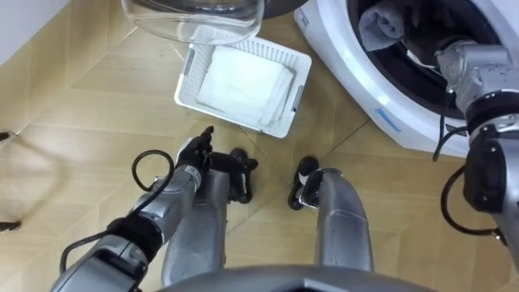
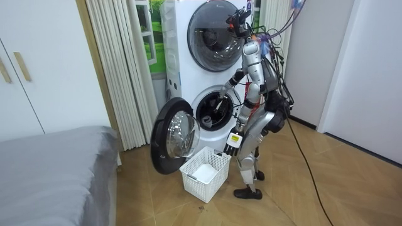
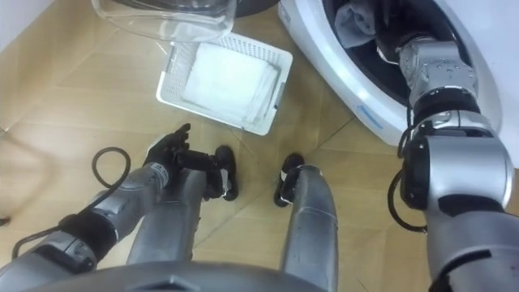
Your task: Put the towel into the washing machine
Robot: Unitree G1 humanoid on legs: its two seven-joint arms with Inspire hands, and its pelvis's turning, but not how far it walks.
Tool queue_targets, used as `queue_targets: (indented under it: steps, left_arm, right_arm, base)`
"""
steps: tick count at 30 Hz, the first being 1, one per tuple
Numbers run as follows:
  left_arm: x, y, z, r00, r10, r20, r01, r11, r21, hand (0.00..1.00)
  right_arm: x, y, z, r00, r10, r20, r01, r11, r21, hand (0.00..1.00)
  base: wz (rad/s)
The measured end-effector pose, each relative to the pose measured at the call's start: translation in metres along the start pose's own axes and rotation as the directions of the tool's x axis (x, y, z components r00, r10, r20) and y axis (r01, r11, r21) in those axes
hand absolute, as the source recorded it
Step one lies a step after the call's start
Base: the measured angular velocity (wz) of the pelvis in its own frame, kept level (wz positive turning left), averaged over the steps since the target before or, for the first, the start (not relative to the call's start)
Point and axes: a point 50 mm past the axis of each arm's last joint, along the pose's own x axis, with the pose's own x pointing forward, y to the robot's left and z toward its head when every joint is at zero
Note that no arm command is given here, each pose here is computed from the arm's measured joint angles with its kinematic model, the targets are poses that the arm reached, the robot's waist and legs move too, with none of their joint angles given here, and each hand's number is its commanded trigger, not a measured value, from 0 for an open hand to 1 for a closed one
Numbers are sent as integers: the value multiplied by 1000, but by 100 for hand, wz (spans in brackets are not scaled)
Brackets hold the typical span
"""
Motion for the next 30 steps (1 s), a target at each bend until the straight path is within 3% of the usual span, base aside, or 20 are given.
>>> queue_targets:
  steps: [6, 9, 12, 15, 17, 18, 20, 21, 23, 26, 30]
  left_arm:
    - [0, 0, -2, 1000, -29, 8, 29, 1000, 4, 0]
    - [-1, -1, -4, 999, -48, 3, 48, 999, 16, 0]
    - [-2, 0, -9, 998, -60, -4, 60, 998, -1, 0]
    - [-5, 8, -17, 998, -60, -15, 60, 998, 16, 0]
    - [-7, 20, -25, 999, -44, -31, 45, 997, 61, 0]
    - [-7, 24, -26, 999, -35, -37, 37, 997, 69, 0]
    - [-10, 41, -38, 996, 23, -85, -15, 996, 91, 0]
    - [-11, 46, -40, 995, 39, -93, -30, 995, 99, 0]
    - [-13, 58, -45, 990, 74, -118, -60, 992, 114, 0]
    - [-13, 65, -50, 984, 100, -147, -82, 989, 121, 0]
    - [-19, 71, -65, 973, 128, -194, -110, 989, 101, 0]
  right_arm:
    - [0, 1, 5, 999, 29, 35, -28, 1000, -11, 0]
    - [0, -1, 6, 998, 31, 57, -26, 996, -85, 0]
    - [1, -15, 9, 996, 42, 76, -25, 977, -210, 0]
    - [1, -41, 11, 996, 19, 84, 20, 900, -436, 0]
    - [-1, -74, 15, 996, -38, 75, 80, 722, -687, 0]
    - [-3, -84, 17, 996, -60, 73, 94, 663, -743, 0]
    - [-12, -126, 26, 980, -179, 82, 149, 401, -904, 0]
    - [-14, -134, 26, 976, -202, 83, 148, 333, -931, 0]
    - [-21, -155, 28, 963, -258, 83, 118, 122, -986, 0]
    - [-27, -176, 22, 947, -313, 68, 63, -26, -998, 0]
    - [-38, -204, 10, 924, -380, 38, -2, -103, -995, 0]
  base:
    - [0]
    - [0]
    - [0]
    - [1]
    - [11]
    - [9]
    - [2]
    - [0]
    - [-2]
    - [0]
    - [-9]
